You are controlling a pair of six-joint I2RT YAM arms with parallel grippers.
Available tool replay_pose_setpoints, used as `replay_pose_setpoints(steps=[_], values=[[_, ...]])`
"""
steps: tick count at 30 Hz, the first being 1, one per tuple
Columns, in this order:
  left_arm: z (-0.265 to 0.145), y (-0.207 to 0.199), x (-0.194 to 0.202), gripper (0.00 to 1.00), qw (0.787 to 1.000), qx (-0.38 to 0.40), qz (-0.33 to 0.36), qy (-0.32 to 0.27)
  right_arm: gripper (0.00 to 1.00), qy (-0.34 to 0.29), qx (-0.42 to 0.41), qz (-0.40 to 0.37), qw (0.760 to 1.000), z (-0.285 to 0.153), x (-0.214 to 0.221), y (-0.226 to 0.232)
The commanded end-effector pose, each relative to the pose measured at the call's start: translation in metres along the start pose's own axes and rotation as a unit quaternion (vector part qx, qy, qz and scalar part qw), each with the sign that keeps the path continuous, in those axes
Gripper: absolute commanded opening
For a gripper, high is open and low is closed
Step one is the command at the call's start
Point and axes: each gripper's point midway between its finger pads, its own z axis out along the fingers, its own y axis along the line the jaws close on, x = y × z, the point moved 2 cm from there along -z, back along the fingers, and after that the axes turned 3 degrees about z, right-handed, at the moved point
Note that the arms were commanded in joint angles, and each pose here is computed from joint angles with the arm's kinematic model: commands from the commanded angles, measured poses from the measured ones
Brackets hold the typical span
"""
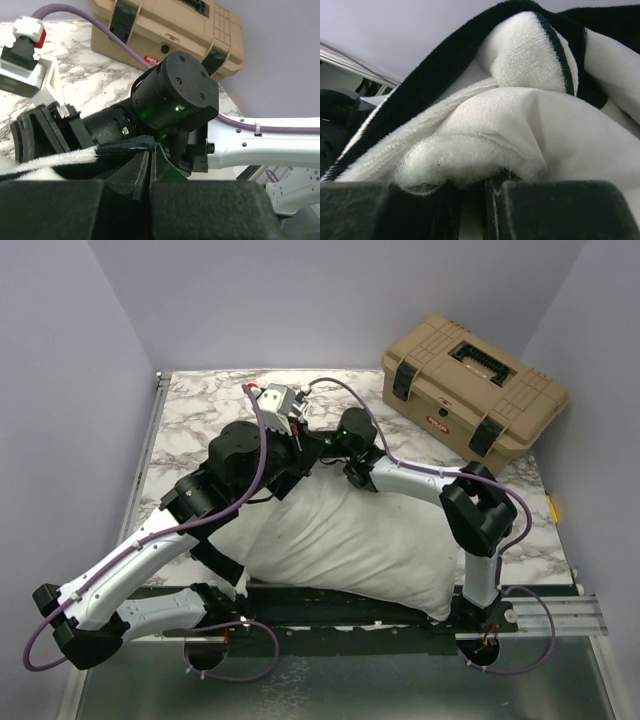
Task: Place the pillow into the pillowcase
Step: Stuff the pillow into the pillowcase.
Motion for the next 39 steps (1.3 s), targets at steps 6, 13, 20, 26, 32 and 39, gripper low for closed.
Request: replay_pose_setpoints(steps=[6,13,20,26,32,39], values=[[-0.010,-0.043,-0.045,0.00,0.991,0.104,0.035,-0.081,0.24,-0.044,0.041,-0.112,0.992,0.004,-0.047,0.064],[-0.010,0.013,0.017,0.00,0.998,0.002,0.036,-0.053,0.39,-0.066,0.117,-0.088,0.987,-0.018,-0.027,0.019],[-0.034,0.075,0.070,0.00,0.991,-0.110,0.008,-0.072,0.90,-0.085,0.244,-0.059,0.964,-0.059,0.001,-0.031],[-0.046,0.090,0.076,0.00,0.987,-0.135,0.008,-0.089,1.00,-0.087,0.319,-0.096,0.939,-0.086,0.003,-0.018],[-0.041,0.084,0.064,0.00,0.987,-0.131,0.016,-0.092,0.99,-0.089,0.331,-0.119,0.932,-0.098,0.006,0.002],[-0.016,0.060,0.040,0.00,0.991,-0.104,0.041,-0.076,0.88,-0.065,0.292,-0.096,0.949,-0.097,0.028,0.001]])
